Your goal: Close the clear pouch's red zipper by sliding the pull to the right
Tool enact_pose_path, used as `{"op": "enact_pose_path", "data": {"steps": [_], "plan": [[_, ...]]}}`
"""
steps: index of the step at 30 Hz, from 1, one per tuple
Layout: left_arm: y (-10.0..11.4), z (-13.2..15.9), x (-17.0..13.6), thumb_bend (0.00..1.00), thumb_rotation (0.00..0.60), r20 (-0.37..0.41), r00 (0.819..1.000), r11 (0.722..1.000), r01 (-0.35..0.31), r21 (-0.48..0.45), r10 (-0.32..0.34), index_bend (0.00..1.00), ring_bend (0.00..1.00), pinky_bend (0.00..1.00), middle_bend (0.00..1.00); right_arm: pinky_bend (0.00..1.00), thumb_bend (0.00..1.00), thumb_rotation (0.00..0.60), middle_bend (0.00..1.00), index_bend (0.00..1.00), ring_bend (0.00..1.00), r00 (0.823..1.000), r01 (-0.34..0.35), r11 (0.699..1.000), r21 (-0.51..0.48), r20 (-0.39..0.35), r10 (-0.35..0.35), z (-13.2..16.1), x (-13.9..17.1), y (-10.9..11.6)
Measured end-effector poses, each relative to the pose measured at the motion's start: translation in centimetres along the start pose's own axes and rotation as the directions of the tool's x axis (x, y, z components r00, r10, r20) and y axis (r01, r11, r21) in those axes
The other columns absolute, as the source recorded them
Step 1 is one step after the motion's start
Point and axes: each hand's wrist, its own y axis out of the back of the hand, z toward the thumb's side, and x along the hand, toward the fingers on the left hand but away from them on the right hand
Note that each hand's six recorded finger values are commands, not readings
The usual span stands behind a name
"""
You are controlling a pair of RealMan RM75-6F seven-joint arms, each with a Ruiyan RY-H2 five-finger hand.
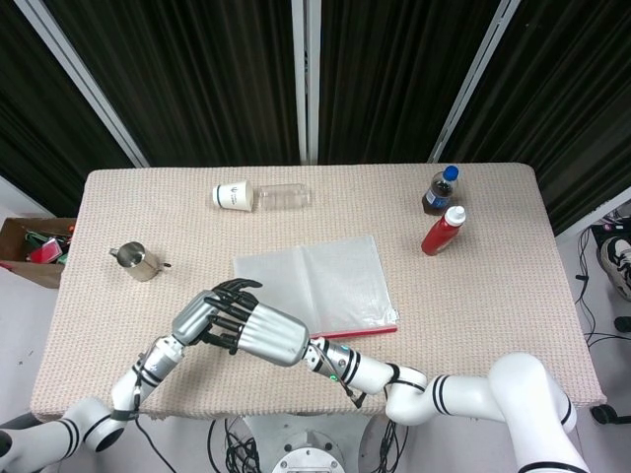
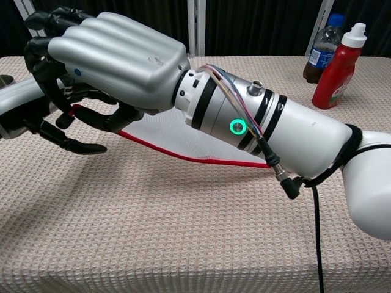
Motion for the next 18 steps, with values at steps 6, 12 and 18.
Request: {"op": "enact_pose_path", "data": {"steps": [6, 12, 18], "plan": [[-0.3, 0.0, 0.4, 0.18, 0.600, 0.009, 1.000, 1.000, 0.004, 0.007, -0.004, 0.42, 0.13, 0.18, 0.15, 0.00, 0.48, 0.600, 0.22, 0.98, 0.00, 1.000, -0.002, 1.000, -0.006, 0.004, 0.002, -0.2, 0.0, -0.1], [-0.9, 0.0, 0.6, 0.25, 0.600, 0.012, 1.000, 1.000, 0.025, 0.006, -0.025, 0.46, 0.13, 0.18, 0.16, 0.00, 0.48, 0.600, 0.23, 0.98, 0.00, 1.000, 0.002, 1.000, -0.021, 0.007, -0.002, -0.2, 0.0, -0.1], [-1.6, 0.0, 0.7, 0.28, 0.600, 0.010, 0.998, 0.998, 0.058, 0.012, -0.058, 0.46, 0.13, 0.18, 0.15, 0.00, 0.48, 0.600, 0.23, 0.98, 0.00, 1.000, 0.003, 1.000, -0.021, 0.014, -0.003, -0.5, -0.1, -0.1]]}}
